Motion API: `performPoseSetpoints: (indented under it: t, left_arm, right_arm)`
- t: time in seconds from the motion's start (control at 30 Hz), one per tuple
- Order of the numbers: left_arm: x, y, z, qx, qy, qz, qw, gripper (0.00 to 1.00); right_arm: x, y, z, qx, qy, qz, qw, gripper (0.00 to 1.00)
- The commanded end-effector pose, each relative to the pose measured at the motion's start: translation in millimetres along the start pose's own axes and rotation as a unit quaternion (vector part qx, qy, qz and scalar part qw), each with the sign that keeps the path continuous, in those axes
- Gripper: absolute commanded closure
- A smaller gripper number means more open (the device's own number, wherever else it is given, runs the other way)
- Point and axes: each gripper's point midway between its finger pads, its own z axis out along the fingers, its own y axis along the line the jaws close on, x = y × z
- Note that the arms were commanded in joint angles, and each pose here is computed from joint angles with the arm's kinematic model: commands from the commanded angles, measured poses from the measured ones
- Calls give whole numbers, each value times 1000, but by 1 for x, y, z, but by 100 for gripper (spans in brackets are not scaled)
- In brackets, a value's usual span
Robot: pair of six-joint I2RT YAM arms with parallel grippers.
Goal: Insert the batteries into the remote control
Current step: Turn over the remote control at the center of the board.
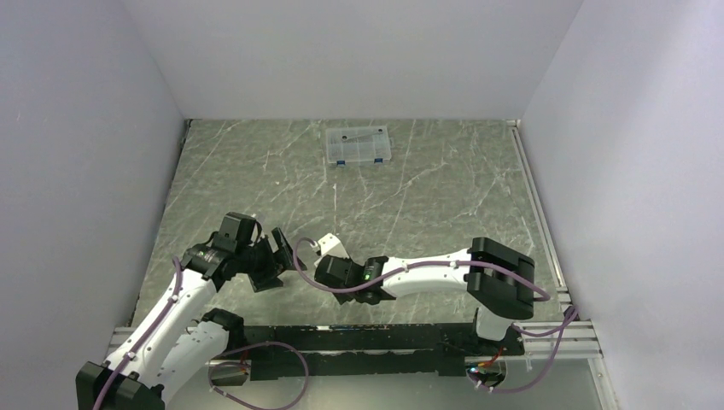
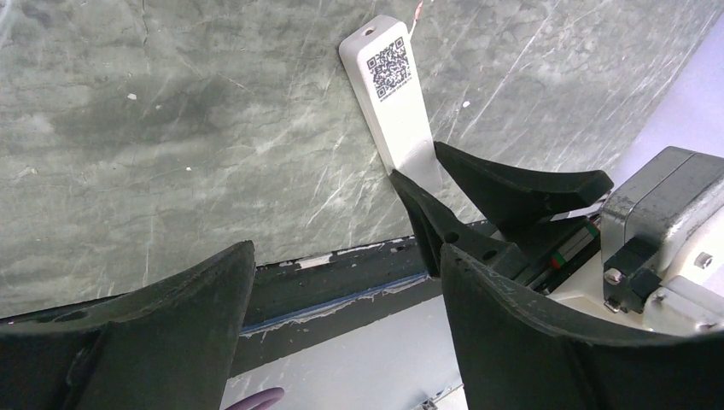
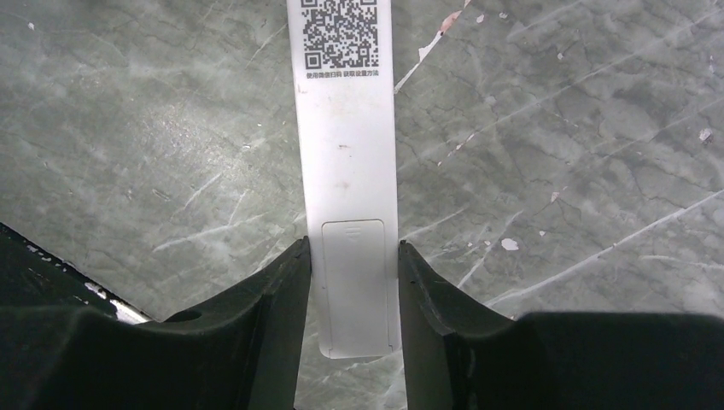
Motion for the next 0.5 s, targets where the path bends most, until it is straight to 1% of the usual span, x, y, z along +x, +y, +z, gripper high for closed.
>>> performPoseSetpoints:
  t: [0.0,0.1,0.23,0.43,0.47]
  left_arm:
    - [-5,-8,-3,15,-7,4,1000,15]
    - [-4,-9,-2,17,-4,4,1000,15]
    - [-4,-10,0,19,0,4,1000,15]
    - [-3,-10,4,23,4,2,1000,15]
    - [-3,-10,5,24,6,2,1000,15]
  right_arm:
    - [-7,2,0,-1,-10,9,1000,61]
    - [-4,3,2,-3,-5,7,1000,57]
    - [-2,2,5,-3,-1,8,1000,54]
    - [2,2,8,-10,5,9,1000,53]
    - [1,2,7,-10,5,9,1000,54]
